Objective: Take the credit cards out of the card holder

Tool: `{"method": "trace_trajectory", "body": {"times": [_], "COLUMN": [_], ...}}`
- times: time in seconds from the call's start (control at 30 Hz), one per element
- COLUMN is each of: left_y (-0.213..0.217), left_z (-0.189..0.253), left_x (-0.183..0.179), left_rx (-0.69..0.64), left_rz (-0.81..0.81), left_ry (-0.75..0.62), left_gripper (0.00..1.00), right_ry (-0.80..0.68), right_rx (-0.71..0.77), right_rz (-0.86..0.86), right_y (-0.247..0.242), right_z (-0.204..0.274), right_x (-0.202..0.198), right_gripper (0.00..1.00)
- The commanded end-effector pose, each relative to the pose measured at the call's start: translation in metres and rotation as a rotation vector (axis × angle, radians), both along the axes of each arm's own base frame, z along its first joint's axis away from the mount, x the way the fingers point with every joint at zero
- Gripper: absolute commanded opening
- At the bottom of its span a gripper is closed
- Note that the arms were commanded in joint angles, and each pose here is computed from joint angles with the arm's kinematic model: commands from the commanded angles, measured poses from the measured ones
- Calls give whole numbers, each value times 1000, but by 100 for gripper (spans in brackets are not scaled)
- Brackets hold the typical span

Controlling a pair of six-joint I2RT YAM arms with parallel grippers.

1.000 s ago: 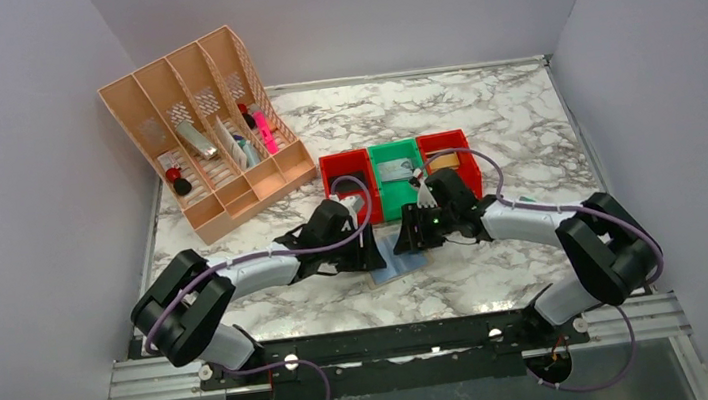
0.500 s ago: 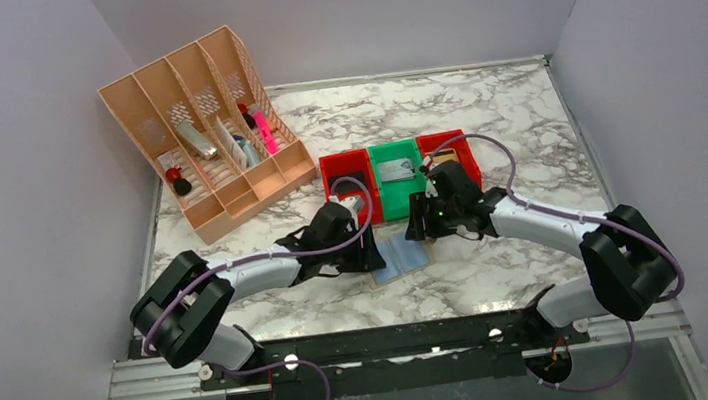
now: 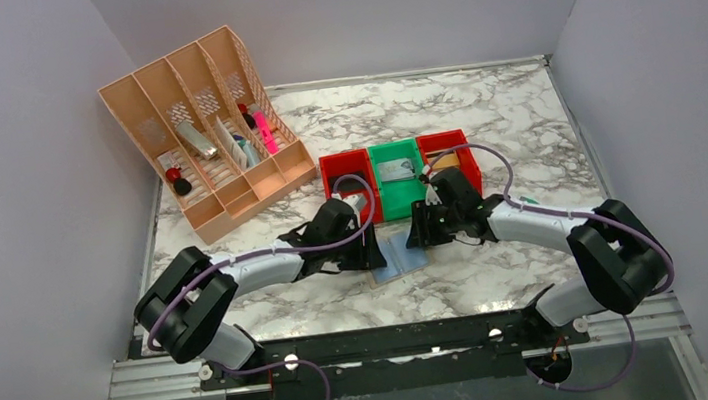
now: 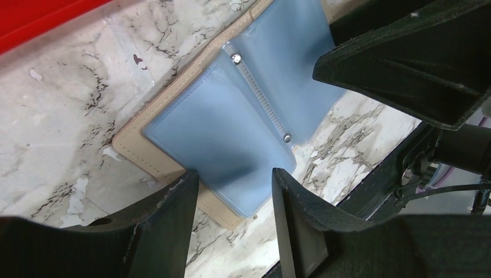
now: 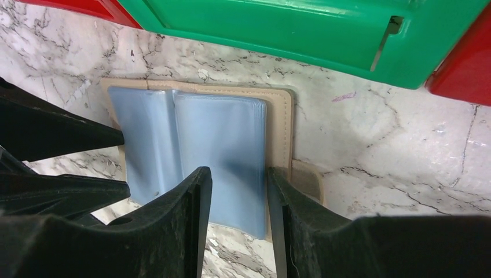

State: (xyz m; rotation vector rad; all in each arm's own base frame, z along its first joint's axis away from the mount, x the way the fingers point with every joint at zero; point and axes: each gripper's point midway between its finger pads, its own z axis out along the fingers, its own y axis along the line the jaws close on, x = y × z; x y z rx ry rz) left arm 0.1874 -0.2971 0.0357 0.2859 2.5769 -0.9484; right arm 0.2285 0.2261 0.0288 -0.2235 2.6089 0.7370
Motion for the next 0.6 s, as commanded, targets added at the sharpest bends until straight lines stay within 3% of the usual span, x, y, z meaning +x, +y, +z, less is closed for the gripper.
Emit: {"method": "trace_trajectory", "body": {"times": [0.0,0.27,0.57], "left_y": [-15,-16,-14], "left_z": [4,16,29], "left_x": [4,11,17], "left_rx": [-35,-35,-42], "left_rz": [-34,-9,7], "left_ry": [-33,-72,-121], "left_gripper": [53,53,53], "right_ry": [90,88,102], "right_rx": [53,55,129], "right_rz": [74,59,64], "right_y": [11,10,22], "right_z": [-12,-11,-2], "right_x": [-25,-25,-27], "right_gripper": [43,34,33]}}
